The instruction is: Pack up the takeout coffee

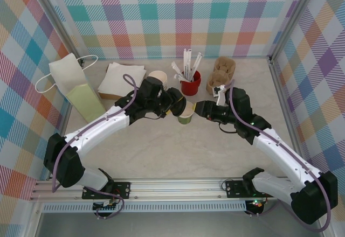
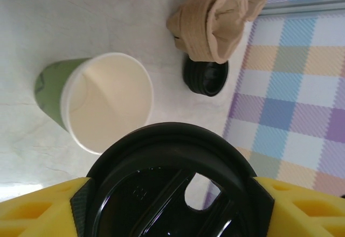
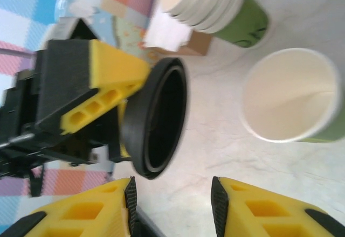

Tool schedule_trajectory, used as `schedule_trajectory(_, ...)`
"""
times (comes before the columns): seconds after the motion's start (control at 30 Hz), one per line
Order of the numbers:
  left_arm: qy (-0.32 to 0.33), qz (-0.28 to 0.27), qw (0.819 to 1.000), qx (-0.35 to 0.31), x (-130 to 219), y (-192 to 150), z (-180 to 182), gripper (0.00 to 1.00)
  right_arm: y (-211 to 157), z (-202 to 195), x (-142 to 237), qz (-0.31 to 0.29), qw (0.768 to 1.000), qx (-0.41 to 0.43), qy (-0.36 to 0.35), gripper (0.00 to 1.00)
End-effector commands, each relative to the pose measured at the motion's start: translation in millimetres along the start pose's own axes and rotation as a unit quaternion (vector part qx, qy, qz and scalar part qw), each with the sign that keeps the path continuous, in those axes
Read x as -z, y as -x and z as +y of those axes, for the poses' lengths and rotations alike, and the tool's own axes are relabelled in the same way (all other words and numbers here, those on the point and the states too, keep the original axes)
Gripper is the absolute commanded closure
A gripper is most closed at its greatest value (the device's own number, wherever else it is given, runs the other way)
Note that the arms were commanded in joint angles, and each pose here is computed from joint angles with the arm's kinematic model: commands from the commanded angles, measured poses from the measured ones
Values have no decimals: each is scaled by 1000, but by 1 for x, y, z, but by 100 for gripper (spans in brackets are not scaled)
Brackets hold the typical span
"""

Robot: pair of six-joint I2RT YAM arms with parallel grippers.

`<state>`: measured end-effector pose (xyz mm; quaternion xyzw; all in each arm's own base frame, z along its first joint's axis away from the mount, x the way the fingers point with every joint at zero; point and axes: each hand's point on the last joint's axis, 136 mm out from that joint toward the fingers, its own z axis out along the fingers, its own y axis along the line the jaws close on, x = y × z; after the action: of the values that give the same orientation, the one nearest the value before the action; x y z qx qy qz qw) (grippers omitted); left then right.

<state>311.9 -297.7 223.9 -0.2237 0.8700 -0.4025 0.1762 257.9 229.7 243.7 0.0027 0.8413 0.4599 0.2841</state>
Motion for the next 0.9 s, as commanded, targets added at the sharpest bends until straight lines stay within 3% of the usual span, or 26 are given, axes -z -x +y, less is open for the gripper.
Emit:
schedule_trajectory(0.0,58,-5,997,-54,-3,-3,15,29,3,-34,21,-15,992,22,-123,57)
schedule_trajectory(0.17,102,-11,990,-101,-12,-5,18,30,-2,-81,44,-5,964,27,-266,56)
schedule_trajectory(0.3,135,-20,982,-130,-21,-1,20,30,-7,-107,58,10,940,37,-338,56)
schedule_trajectory(0.5,187,-28,968,-167,-36,5,27,31,-11,-123,68,12,924,48,-378,56)
schedule_trajectory(0.87,229,-34,947,-221,-56,11,20,32,-18,-136,71,16,918,55,-394,56)
